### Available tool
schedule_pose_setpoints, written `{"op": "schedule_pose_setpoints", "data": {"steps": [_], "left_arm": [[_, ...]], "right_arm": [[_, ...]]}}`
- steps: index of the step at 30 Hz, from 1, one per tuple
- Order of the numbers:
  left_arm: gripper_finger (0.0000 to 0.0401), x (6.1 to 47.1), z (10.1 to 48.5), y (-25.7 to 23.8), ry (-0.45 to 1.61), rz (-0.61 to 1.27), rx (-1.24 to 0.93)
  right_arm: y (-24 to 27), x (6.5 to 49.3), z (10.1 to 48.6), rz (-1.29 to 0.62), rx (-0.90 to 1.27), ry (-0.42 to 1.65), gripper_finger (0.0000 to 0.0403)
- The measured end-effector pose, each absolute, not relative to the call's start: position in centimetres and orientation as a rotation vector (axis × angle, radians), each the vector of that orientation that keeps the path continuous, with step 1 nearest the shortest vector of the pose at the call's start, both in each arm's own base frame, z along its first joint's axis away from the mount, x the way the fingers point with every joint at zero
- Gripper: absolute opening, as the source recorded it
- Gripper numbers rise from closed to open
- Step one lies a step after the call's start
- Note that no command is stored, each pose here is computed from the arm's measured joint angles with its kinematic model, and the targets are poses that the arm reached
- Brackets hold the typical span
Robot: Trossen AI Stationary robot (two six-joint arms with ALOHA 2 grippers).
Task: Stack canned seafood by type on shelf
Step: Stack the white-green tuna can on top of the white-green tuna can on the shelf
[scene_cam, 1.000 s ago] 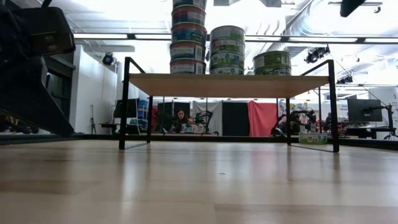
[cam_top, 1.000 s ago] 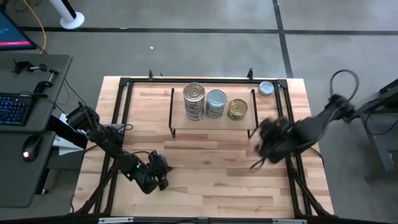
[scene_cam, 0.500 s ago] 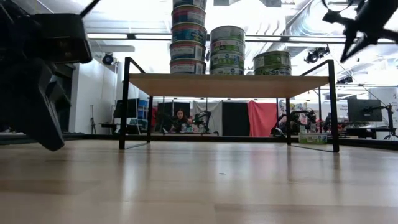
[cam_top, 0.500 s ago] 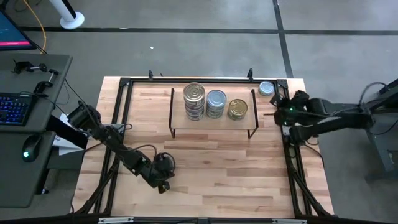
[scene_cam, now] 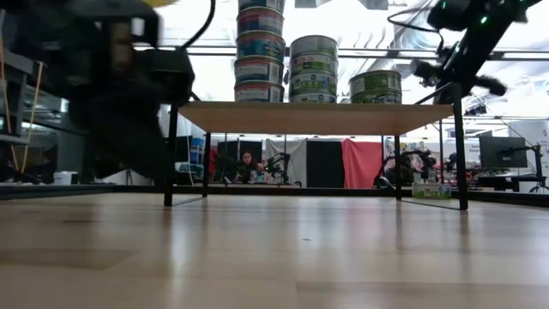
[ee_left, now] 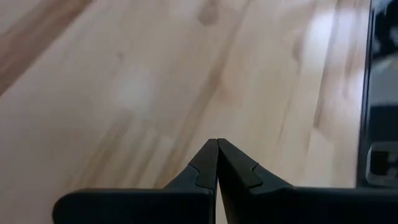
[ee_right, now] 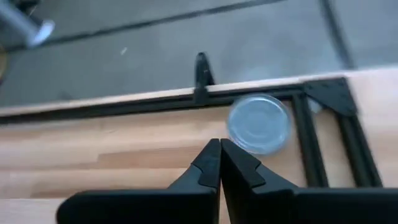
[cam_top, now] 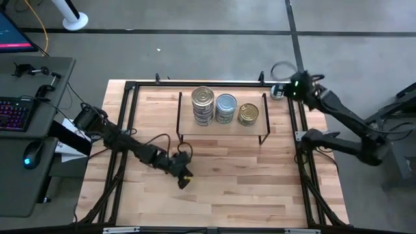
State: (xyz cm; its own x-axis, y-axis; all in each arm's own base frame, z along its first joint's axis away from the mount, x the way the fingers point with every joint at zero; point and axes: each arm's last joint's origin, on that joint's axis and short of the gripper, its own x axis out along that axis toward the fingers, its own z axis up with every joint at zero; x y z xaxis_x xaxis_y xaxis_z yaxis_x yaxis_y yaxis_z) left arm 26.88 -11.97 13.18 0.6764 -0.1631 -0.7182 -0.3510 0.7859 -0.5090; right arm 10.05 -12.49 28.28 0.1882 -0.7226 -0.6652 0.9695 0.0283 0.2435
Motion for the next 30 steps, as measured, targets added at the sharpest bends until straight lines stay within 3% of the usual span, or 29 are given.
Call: {"op": "schedule_pose_setpoints", "data": {"steps": [3,10,15,18,23,30], "left_arm": [[0.0000,27.4,13.3,-11.1,0.818,0.161,-0.776],[0.0000,28.0,13.6,-10.2,0.773,0.170,-0.811],[0.0000,28.3,13.7,-9.5,0.774,0.134,-0.763],[0.0000,28.4,13.7,-9.0,0.778,0.129,-0.735],[0.0000,28.5,13.6,-8.6,0.834,0.054,-0.737],[0.0000,27.8,13.1,-8.9,0.954,-0.025,-0.712]], "right_arm": [[-15.7,8.7,27.5,-1.321,0.808,0.473,0.0000],[-14.8,9.5,26.8,-1.228,0.777,0.668,0.0000],[-14.6,10.9,25.4,-1.058,0.926,0.719,0.0000],[-14.5,11.7,24.9,-1.065,0.954,0.649,0.0000],[-14.4,11.9,22.4,-1.256,1.044,0.361,0.0000],[-14.0,10.3,18.6,-1.613,1.044,0.230,0.0000]]}}
